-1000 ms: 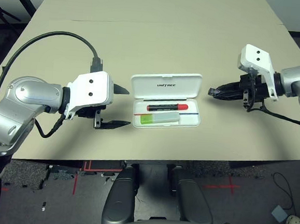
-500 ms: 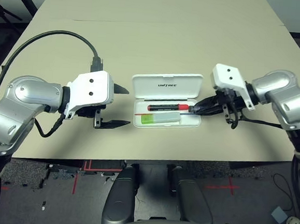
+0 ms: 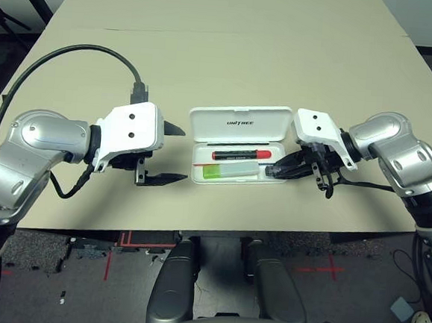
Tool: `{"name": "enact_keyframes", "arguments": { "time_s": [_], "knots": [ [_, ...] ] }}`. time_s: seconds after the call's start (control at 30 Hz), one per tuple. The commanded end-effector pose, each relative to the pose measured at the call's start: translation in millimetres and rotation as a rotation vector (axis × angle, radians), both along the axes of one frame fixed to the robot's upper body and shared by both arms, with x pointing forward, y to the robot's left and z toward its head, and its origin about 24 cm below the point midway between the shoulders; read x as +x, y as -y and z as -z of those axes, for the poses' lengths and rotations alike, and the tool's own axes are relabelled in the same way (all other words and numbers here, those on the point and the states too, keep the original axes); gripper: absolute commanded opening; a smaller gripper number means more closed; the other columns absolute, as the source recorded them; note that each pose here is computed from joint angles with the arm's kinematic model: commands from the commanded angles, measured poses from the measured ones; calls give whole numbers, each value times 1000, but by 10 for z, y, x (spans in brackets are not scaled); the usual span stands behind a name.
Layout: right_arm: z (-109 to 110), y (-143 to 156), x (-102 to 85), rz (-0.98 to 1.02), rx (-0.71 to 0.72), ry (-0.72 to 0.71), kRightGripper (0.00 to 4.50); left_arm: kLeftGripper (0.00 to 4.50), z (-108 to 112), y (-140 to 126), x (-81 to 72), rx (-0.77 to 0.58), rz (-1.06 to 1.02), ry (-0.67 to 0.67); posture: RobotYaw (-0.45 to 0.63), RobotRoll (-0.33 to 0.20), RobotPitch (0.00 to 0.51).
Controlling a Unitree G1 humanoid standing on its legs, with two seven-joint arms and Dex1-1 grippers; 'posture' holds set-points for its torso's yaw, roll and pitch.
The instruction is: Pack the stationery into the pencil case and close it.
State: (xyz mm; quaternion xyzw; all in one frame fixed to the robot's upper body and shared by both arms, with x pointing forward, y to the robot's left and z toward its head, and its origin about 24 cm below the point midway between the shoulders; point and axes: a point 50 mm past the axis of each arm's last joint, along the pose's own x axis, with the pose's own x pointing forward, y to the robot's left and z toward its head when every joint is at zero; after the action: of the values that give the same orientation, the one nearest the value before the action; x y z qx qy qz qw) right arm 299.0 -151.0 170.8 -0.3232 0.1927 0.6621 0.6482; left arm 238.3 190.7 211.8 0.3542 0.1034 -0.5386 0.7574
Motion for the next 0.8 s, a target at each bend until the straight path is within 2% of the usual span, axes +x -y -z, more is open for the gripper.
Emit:
{"name": "enact_keyframes", "arguments": {
  "time_s": [0.03, 0.33, 0.37, 0.57, 0.8],
  "knots": [
    [57, -50, -30, -25, -14, 6, 1054, 4500, 28, -8, -20, 22, -4, -8, 78, 0, 215],
    [-4, -90, -50, -35, 23, 35, 4260, 4500, 36, -19, -14, 24, -5, -9, 74, 0, 212],
    [-39, -81, -46, -32, 31, 40, 4470, 4500, 39, -23, -14, 24, -6, -10, 72, 0, 211],
    [-315, 137, -25, 36, 102, 11, 4470, 4500, 57, -72, 9, 20, -33, -12, 68, 0, 212],
    [-495, 537, -139, 147, 162, -107, 4470, 4500, 108, -216, 62, 12, -102, -16, 55, 0, 214]
  ]
}}
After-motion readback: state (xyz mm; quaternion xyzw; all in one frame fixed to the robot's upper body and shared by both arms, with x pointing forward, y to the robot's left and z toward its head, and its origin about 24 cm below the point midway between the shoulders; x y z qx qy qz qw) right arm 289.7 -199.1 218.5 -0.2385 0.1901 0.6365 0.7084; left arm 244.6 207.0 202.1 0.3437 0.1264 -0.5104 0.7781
